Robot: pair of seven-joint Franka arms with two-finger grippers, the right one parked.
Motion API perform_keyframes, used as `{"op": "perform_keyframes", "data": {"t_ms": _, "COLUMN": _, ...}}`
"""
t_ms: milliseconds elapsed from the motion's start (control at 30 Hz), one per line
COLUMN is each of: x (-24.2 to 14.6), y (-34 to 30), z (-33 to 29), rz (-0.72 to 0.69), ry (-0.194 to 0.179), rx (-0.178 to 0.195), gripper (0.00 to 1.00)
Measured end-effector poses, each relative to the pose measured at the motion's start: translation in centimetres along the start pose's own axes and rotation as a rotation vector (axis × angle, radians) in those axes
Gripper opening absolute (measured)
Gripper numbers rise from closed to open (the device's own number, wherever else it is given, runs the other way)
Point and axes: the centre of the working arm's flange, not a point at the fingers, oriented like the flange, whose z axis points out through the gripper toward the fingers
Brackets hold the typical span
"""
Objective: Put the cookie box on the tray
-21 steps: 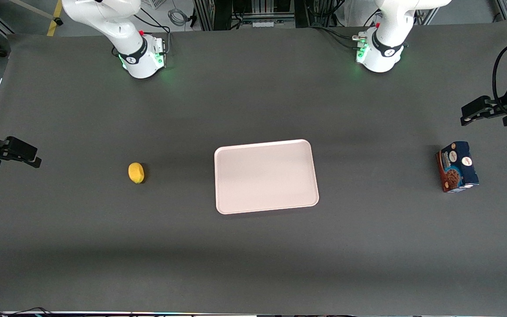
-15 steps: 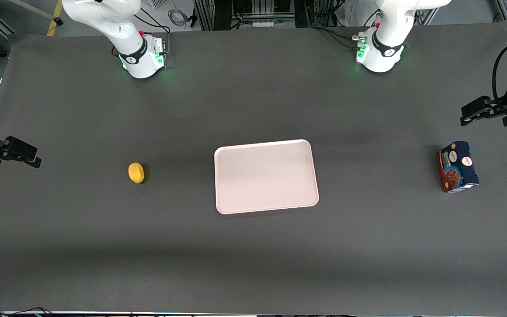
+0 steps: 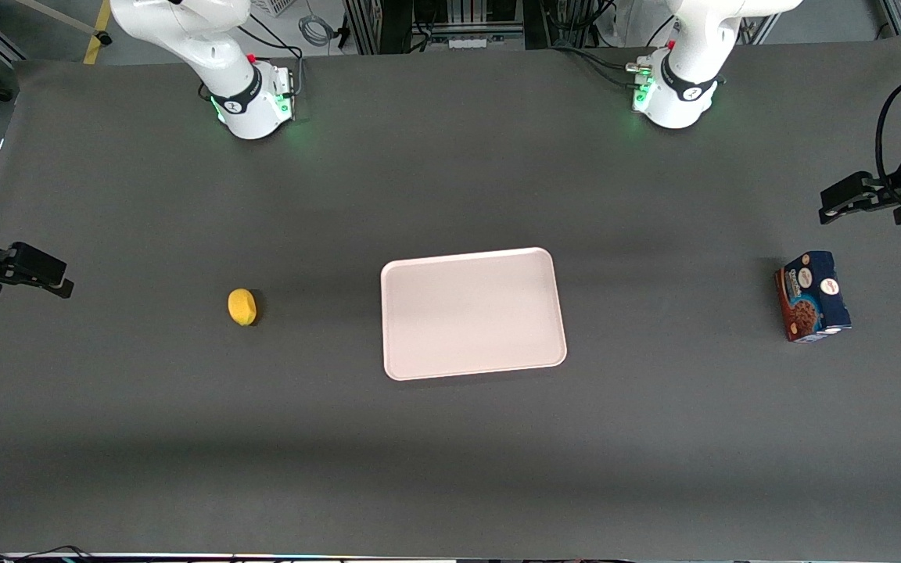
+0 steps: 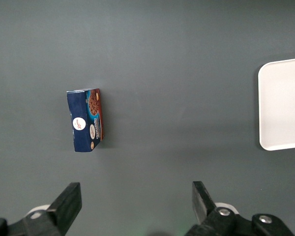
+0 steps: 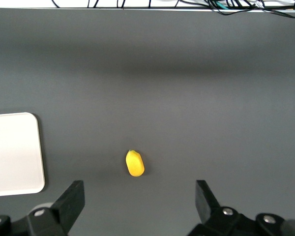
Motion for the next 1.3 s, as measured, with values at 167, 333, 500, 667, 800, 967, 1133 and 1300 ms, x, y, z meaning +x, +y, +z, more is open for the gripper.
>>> {"op": "perform_keyframes", "data": {"t_ms": 167, "x": 0.0, "y": 0.0, "z": 0.1, "rz": 0.0, "ry": -0.001, "rx": 0.0, "gripper": 1.0}}
{"op": "perform_keyframes", "data": {"t_ms": 333, "x": 0.0, "y": -0.6, "z": 0.1, "rz": -0.008, "ry": -0.002, "rx": 0.001, "gripper": 1.0}}
{"op": "perform_keyframes", "data": {"t_ms": 500, "x": -0.1, "y": -2.4, "z": 0.1, "rz": 0.002, "ry": -0.003, "rx": 0.007, "gripper": 1.0}}
{"op": "perform_keyframes", "data": {"t_ms": 667, "x": -0.6, "y": -6.6, "z": 0.3, "rz": 0.033, "ry": -0.004, "rx": 0.013, "gripper": 1.0}}
{"op": "perform_keyframes", "data": {"t_ms": 800, "x": -1.1, "y": -10.6, "z": 1.0, "rz": 0.037, "ry": 0.005, "rx": 0.012, "gripper": 1.0}}
{"op": "perform_keyframes", "data": {"t_ms": 967, "x": -1.3, "y": -13.0, "z": 3.1, "rz": 0.023, "ry": 0.006, "rx": 0.009, "gripper": 1.0}}
{"op": "perform_keyframes", "data": {"t_ms": 1133, "x": -1.2, "y": -13.3, "z": 5.8, "rz": 0.022, "ry": 0.004, "rx": 0.007, "gripper": 1.0}}
{"op": "perform_keyframes", "data": {"t_ms": 1300, "x": -1.4, "y": -13.1, "z": 9.3, "rz": 0.03, "ry": 0.03, "rx": 0.015, "gripper": 1.0}}
